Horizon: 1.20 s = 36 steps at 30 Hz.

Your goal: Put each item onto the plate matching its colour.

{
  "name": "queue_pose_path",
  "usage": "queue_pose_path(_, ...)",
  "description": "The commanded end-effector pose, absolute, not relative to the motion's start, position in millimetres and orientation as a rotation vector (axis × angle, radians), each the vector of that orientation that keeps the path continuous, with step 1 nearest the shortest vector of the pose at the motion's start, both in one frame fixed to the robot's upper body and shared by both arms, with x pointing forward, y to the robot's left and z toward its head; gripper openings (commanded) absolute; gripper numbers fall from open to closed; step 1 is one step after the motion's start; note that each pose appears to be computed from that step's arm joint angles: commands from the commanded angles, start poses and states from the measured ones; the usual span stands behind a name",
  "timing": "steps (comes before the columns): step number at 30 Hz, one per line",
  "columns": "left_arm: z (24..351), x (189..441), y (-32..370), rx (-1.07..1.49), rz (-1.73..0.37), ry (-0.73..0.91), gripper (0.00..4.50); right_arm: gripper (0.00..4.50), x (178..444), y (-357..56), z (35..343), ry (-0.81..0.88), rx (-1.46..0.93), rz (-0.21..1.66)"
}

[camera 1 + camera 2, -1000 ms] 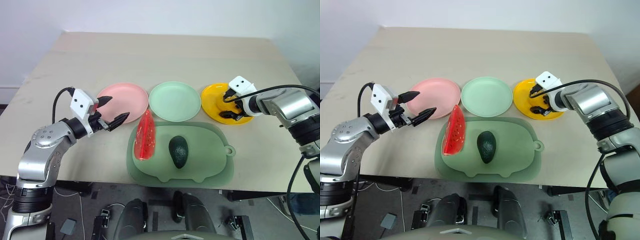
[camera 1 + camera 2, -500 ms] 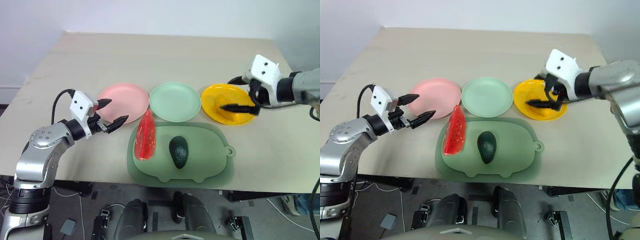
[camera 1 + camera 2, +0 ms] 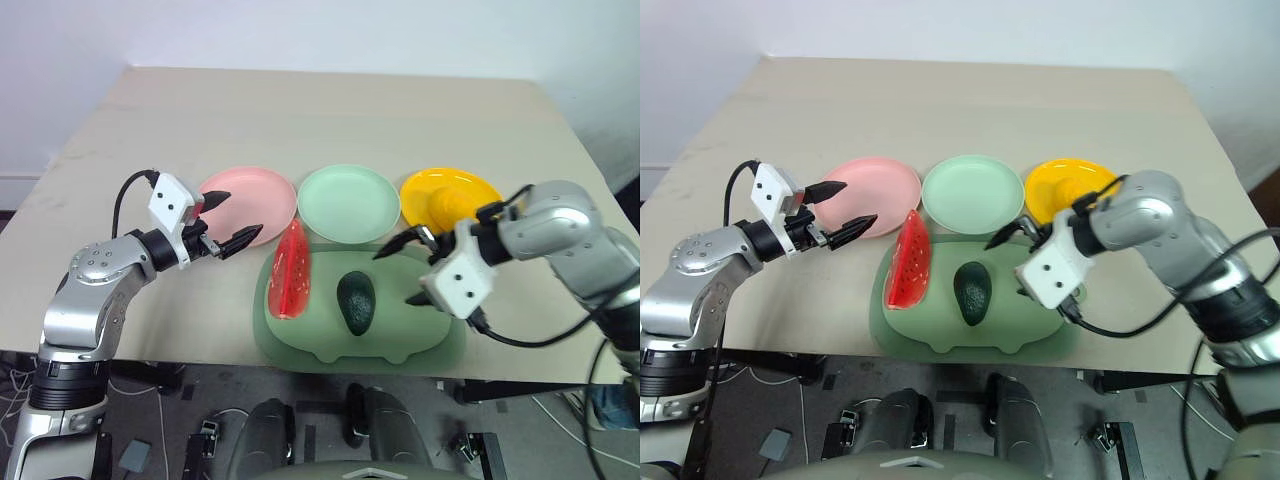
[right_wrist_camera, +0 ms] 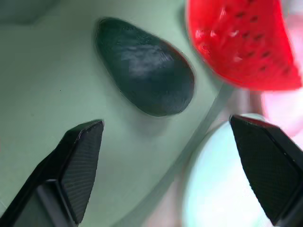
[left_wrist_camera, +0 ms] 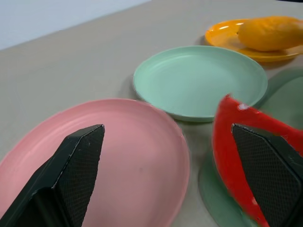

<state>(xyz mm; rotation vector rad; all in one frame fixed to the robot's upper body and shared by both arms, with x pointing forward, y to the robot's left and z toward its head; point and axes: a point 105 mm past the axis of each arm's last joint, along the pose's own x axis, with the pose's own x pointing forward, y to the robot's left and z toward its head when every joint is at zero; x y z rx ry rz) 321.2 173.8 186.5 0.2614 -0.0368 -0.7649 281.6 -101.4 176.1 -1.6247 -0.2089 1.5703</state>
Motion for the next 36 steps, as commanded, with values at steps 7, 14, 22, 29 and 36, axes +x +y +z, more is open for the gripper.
queue_pose_path(7, 190, 282, 154, 0.229, -0.947, -0.001, 4.5, 4.47, 287, -76, 166, -0.409, -1.797, 1.619)
queue_pose_path(14, 190, 274, 146, 0.21, -0.973, 0.009, 4.5, 4.47, 280, -68, 157, -0.526, -1.862, 1.667)
queue_pose_path(22, 190, 264, 142, 0.205, -1.027, 0.043, 4.5, 4.47, 279, -63, 150, -0.623, -1.943, 1.679)
queue_pose_path(29, 190, 263, 142, 0.203, -1.028, 0.049, 4.5, 3.88, 288, -67, 145, -0.584, -1.992, 1.653)
queue_pose_path(36, 191, 264, 149, 0.214, -0.996, 0.05, 4.5, 2.96, 290, -70, 159, -0.616, -1.935, 1.606)
